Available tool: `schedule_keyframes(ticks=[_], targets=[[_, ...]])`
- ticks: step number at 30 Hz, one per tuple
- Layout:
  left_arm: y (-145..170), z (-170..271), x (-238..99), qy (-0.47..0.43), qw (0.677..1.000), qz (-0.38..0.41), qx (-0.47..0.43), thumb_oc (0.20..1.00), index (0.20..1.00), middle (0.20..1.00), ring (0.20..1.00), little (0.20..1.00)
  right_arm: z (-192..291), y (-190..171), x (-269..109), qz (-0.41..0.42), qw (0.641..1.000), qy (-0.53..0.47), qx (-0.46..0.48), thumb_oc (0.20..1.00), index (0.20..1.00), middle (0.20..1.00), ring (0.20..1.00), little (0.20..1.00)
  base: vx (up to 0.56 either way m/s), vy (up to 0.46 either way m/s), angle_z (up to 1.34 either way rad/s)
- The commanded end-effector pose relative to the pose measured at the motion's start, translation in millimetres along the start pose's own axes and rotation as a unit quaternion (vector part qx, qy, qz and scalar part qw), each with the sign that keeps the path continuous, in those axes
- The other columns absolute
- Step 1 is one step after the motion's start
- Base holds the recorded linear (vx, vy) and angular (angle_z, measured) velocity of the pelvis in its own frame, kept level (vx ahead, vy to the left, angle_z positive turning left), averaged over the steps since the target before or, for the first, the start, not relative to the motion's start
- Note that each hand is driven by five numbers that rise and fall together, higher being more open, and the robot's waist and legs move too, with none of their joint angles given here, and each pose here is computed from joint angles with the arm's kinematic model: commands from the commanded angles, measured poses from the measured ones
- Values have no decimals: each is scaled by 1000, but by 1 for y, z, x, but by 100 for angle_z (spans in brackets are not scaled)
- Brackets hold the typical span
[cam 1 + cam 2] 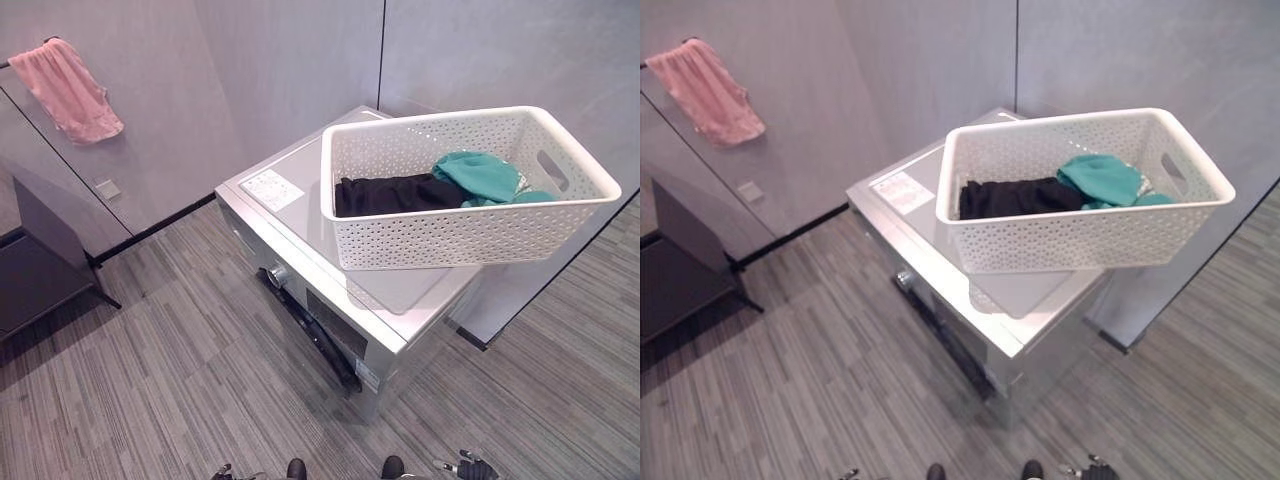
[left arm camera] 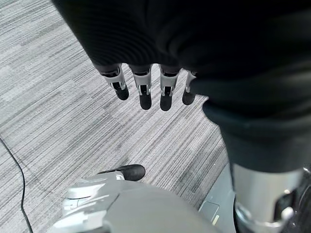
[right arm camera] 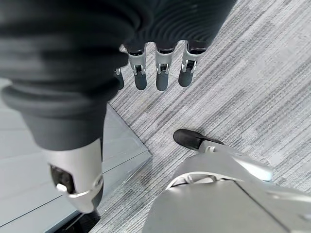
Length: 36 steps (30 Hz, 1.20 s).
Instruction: Grab the laundry basket,head to the washer,open it,put in the laundry and shut it.
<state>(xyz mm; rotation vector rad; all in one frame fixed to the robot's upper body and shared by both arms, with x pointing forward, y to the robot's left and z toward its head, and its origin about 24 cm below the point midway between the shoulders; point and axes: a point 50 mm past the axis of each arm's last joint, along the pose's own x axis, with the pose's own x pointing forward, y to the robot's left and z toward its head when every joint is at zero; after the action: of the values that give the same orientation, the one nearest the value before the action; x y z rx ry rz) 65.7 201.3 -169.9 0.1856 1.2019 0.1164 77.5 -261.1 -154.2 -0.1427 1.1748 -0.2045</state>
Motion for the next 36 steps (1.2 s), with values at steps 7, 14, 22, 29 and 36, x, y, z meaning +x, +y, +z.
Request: schedule_keyframes(ticks=[7,14,22,29,36], targets=[[26,15,4,-22,999,38,-4,1000,1000,1000,1000,1000,8,16,4,1,1000,-2,7,1000,1000,1000,1000,1000,9,-66,-1],[26,38,5,-65,997,41,-33,1000,1000,1000,1000,1000,23,15,7,-4,999,-13,-38,1000,1000,1000,1000,1000,-110,-87,7],[17,20,4,-30,999,29,-15,1000,1000,1000,1000,1000,41,0,9,-23,999,-26,-23,1000,1000,1000,1000,1000,28,419,-21],[33,39,6,-60,997,37,27,1000,1000,1000,1000,1000,60,11,11,-14,999,-40,-30,1000,1000,1000,1000,1000,-44,468,-24],[35,25,5,-37,999,33,18,1000,1000,1000,1000,1000,67,22,11,-2,997,-60,-50,1000,1000,1000,1000,1000,-4,100,-61]])
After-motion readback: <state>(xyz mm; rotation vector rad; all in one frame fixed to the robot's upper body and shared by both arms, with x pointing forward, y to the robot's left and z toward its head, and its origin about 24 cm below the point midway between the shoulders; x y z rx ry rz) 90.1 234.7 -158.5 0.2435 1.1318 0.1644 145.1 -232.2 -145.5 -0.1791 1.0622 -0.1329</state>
